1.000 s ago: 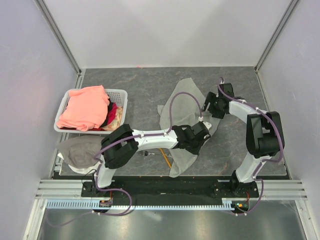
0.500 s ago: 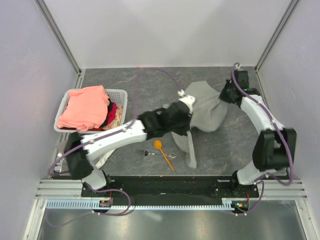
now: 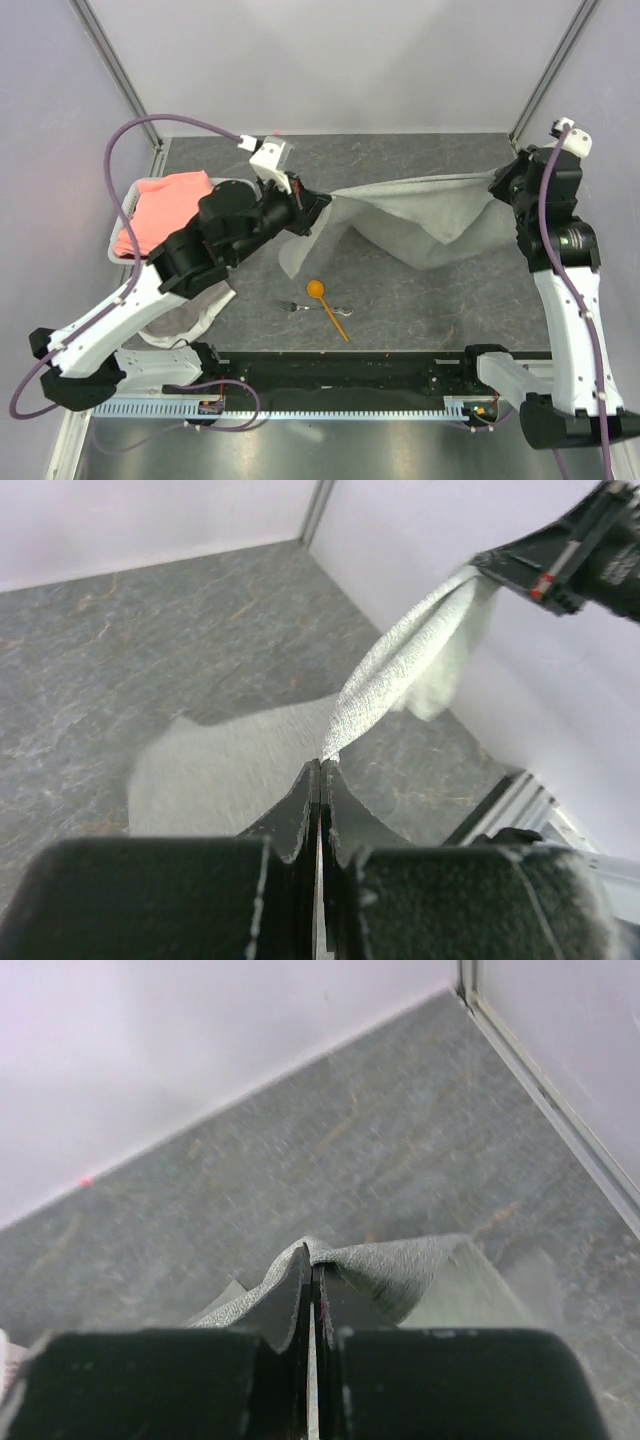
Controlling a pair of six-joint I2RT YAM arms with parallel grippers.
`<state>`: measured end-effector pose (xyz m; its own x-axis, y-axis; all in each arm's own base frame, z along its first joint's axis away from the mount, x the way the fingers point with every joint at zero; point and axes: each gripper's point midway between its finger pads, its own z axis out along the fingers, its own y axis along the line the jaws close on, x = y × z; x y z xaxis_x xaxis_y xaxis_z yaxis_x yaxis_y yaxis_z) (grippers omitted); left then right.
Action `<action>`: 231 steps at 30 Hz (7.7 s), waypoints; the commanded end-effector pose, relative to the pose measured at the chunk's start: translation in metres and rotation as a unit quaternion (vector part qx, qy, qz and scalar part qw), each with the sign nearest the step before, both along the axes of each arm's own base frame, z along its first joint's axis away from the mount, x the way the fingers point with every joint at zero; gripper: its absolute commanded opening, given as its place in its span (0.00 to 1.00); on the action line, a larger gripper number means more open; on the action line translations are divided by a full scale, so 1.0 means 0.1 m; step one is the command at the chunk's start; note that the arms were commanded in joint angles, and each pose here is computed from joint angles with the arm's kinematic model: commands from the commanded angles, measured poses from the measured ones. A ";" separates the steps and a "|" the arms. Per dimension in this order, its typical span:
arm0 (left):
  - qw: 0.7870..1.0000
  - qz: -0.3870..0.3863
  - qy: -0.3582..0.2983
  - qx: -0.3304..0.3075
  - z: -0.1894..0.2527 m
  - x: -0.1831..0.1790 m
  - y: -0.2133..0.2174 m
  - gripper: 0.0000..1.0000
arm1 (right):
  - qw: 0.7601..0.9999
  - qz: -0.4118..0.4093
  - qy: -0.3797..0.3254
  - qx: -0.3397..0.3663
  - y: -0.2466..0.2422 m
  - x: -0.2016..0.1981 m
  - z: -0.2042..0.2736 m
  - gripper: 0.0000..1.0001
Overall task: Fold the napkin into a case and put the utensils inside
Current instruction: Flatten out the crumpled napkin at the center of the board.
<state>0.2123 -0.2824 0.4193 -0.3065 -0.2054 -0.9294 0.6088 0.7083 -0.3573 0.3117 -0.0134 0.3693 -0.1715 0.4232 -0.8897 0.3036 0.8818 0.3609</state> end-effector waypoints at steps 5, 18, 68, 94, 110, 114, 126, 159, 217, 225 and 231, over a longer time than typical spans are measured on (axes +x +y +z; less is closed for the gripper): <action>0.998 0.055 0.018 0.031 -0.04 1.23 -0.05 0.02 | 0.997 0.050 0.053 0.000 0.15 1.14 -0.14 0.00; 0.983 0.023 -0.180 -0.017 1.56 1.79 0.18 0.02 | 0.982 0.169 -0.054 0.068 0.61 2.07 0.78 0.00; 0.871 0.072 0.485 0.002 -3.74 2.38 -0.43 0.47 | 0.914 0.136 0.377 0.064 0.68 1.01 -3.45 0.84; 0.921 0.003 0.383 0.079 -2.93 1.80 -0.71 0.46 | 0.934 0.019 0.352 0.060 0.06 0.06 -3.16 0.96; 0.942 -0.068 0.316 0.089 -2.58 0.84 -0.84 0.43 | 0.946 0.158 0.249 0.137 0.67 0.89 -2.80 0.84; 0.939 -0.068 0.325 0.092 -2.66 0.79 -0.81 0.43 | 0.955 0.164 0.212 0.128 0.67 1.12 -2.42 0.91; 0.935 -0.084 0.337 0.070 -2.68 0.77 -0.91 0.43 | 0.944 0.088 0.290 0.127 0.17 0.82 -2.96 0.84; 0.914 -0.016 0.403 0.040 -3.10 1.22 -0.77 0.29 | 0.921 0.055 0.380 -0.064 0.76 1.47 -3.36 0.57; 0.901 -0.107 0.420 0.018 -3.06 0.73 -0.93 0.31 | 0.974 0.063 0.220 -0.001 -0.40 2.66 -2.70 0.96; 0.906 -0.132 0.402 -0.004 -2.78 0.59 -0.88 0.32 | 0.966 0.091 0.243 0.005 -0.46 2.85 -3.12 0.89; 0.907 -0.136 0.400 -0.004 -2.75 0.58 -0.88 0.32 | 0.958 0.143 0.244 0.042 -0.23 2.87 -3.32 0.68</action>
<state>0.2730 -0.3661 0.1248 -0.9266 -0.0180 -0.3757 0.2862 0.6142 -0.7354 0.5873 -0.0561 0.0344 -0.6723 0.3744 -0.6386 0.2923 0.9268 0.2357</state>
